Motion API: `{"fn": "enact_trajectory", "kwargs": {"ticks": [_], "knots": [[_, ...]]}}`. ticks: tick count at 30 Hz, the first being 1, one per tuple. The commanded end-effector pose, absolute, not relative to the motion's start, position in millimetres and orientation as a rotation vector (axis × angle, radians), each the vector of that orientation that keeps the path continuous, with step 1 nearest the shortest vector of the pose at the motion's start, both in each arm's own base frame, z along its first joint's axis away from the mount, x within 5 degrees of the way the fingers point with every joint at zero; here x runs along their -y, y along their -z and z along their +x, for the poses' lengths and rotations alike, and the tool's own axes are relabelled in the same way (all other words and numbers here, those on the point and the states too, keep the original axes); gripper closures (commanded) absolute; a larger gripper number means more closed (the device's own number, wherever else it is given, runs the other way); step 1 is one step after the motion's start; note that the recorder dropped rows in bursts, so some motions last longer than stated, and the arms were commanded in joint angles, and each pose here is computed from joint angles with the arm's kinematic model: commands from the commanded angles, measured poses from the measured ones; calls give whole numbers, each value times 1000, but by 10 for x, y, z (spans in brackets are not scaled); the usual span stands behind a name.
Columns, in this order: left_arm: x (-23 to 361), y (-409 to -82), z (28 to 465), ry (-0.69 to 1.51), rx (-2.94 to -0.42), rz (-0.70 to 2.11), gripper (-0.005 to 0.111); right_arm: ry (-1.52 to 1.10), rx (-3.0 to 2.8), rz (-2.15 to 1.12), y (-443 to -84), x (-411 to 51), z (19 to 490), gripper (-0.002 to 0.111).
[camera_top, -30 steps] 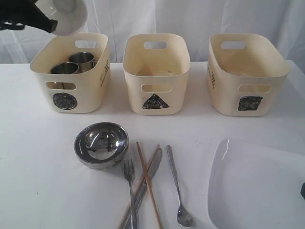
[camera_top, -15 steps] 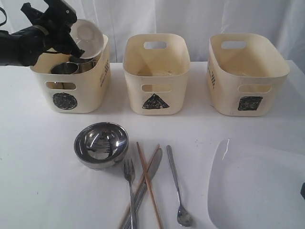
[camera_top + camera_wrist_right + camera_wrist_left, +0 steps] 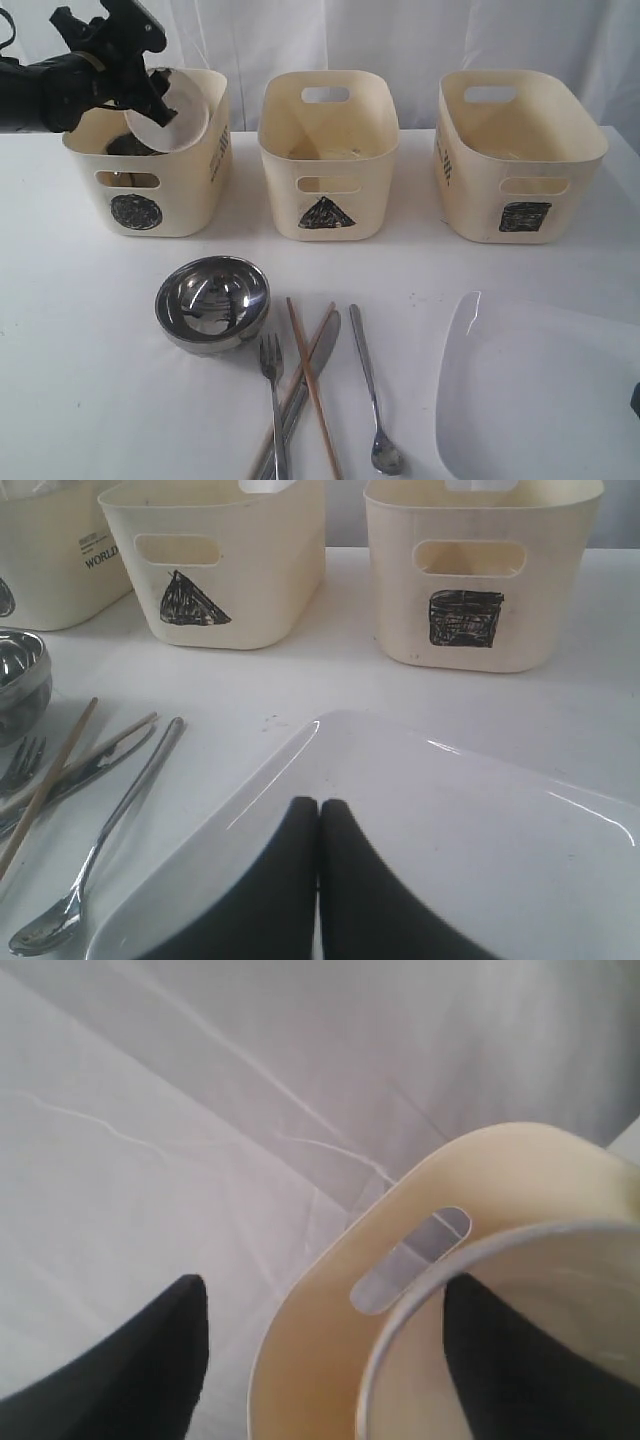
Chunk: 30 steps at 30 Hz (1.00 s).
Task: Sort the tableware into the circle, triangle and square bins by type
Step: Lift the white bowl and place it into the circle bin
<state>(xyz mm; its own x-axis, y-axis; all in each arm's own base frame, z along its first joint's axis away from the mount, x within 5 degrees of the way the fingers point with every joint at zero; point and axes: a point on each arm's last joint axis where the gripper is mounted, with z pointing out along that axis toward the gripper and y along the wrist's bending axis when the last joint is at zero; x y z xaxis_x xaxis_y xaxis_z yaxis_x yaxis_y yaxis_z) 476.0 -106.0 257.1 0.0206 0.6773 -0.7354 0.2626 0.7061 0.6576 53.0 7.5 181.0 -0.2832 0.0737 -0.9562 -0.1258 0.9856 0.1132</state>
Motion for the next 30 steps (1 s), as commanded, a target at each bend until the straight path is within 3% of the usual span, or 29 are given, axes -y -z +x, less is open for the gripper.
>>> {"fn": "enact_trajectory", "kwargs": {"ticks": [1, 6, 12, 15, 18, 19, 20, 25, 30], "knots": [[1050, -2669, 4727, -339, -1599, 747, 34, -199, -1830, -40, -1823, -78, 530, 108], [1047, -2731, 4622, -275, -1726, 769, 34, -199, -1830, -40, -1823, -78, 530, 108], [1011, -3102, 4404, -232, -1765, 760, 38, -199, -1830, -40, -1823, -78, 530, 108], [992, -3321, 4203, -111, -1860, 682, 54, -199, -1830, -40, -1823, -78, 530, 108], [978, -3454, 3909, 40, -2057, 645, 85, -199, -1830, -40, -1823, -78, 530, 108], [971, -3433, 3788, 96, -2179, 642, 100, -199, -1830, -40, -1823, -78, 530, 108], [961, -3421, 3703, 122, -2259, 650, 106, -199, -1830, -40, -1823, -78, 530, 108], [916, -3182, 3315, 240, -2728, 693, 107, -199, -1830, -40, -1823, -78, 530, 108], [839, -3214, 3018, 248, -2780, 574, 107, -199, -1830, -40, -1823, -78, 530, 108]]}}
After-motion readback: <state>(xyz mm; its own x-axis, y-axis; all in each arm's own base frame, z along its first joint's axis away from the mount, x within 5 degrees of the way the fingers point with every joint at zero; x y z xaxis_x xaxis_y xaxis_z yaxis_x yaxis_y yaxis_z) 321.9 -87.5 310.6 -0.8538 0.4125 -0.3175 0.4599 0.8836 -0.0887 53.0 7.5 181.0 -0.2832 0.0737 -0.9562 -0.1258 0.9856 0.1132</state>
